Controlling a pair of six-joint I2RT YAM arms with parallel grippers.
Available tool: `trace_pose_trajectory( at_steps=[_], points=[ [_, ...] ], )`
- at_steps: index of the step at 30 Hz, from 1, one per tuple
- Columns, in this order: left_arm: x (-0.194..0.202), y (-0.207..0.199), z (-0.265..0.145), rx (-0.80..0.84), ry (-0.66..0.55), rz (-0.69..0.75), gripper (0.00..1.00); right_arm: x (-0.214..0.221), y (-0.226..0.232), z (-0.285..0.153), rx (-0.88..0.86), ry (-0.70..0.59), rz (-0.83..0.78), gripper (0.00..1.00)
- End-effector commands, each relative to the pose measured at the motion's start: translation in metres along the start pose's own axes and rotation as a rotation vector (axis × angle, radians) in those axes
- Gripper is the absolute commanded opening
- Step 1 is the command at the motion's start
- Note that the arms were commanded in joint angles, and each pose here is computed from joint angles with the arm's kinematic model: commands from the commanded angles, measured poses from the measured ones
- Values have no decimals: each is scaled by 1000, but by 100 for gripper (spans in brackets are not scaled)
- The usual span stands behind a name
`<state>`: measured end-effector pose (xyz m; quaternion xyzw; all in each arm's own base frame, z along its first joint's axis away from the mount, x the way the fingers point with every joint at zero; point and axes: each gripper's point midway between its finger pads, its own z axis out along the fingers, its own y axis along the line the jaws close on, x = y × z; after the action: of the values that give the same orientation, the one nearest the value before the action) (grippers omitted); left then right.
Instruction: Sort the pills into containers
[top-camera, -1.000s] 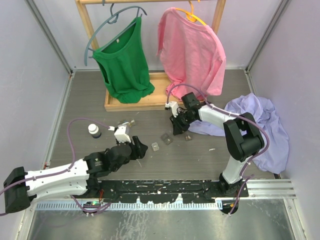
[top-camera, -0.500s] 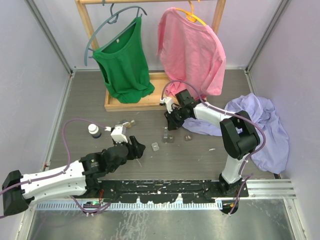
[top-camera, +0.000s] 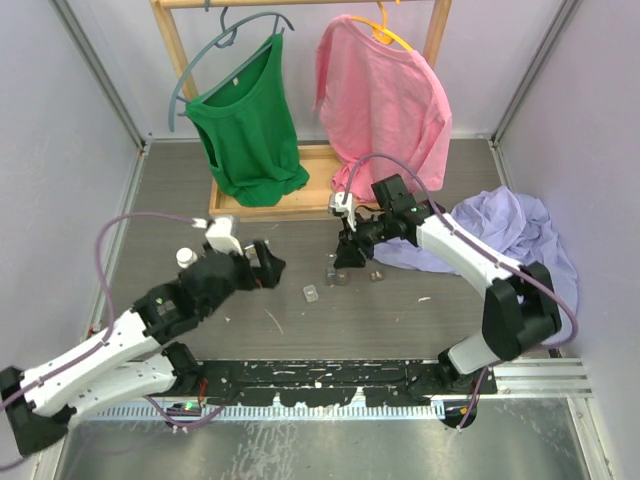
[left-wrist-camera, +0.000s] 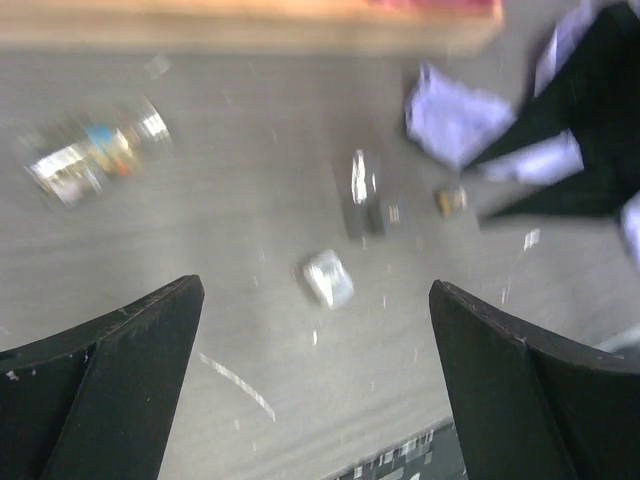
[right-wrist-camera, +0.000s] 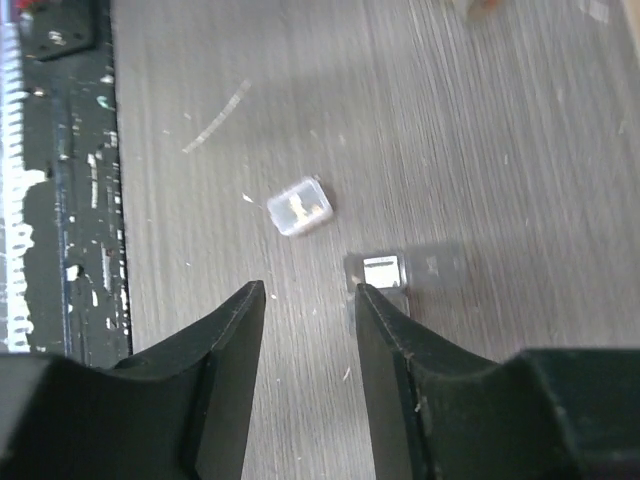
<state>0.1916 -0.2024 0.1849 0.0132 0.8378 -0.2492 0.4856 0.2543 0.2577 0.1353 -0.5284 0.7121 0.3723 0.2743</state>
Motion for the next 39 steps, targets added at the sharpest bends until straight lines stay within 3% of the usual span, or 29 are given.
trace_pose_trajectory(
  at_steps=[1, 5, 9, 12, 16, 19, 23, 28, 34, 39],
  points=[
    [-51, 5, -1, 43, 51, -16, 98, -35, 38, -21, -123, -165, -174, 54],
    [-71, 24, 3, 13, 141, -75, 98, -43, 48, -25, -156, -214, -269, 80],
    [-87, 42, 5, -41, 172, 51, 98, -58, 67, -38, -243, -257, -428, 96],
    [-89, 65, 6, -114, 200, 251, 98, -70, 78, -46, -296, -288, -516, 97],
    [-89, 96, 6, -218, 227, 458, 98, -53, 84, -38, -342, -288, -468, 98],
    [-87, 123, 6, -319, 283, 546, 98, -31, 82, -32, -322, -247, -468, 97],
    [-83, 127, 19, -305, 361, 561, 98, -23, 75, -30, -272, -218, -482, 97],
    [-72, 110, 45, -148, 409, 604, 98, -21, 62, -28, -225, -169, -463, 97],
    [-55, 104, 77, 70, 401, 837, 98, -12, 53, -23, -214, -131, -450, 97],
    [-45, 113, 103, 142, 481, 767, 98, -9, 50, -21, -210, -119, -453, 97]
  ],
)
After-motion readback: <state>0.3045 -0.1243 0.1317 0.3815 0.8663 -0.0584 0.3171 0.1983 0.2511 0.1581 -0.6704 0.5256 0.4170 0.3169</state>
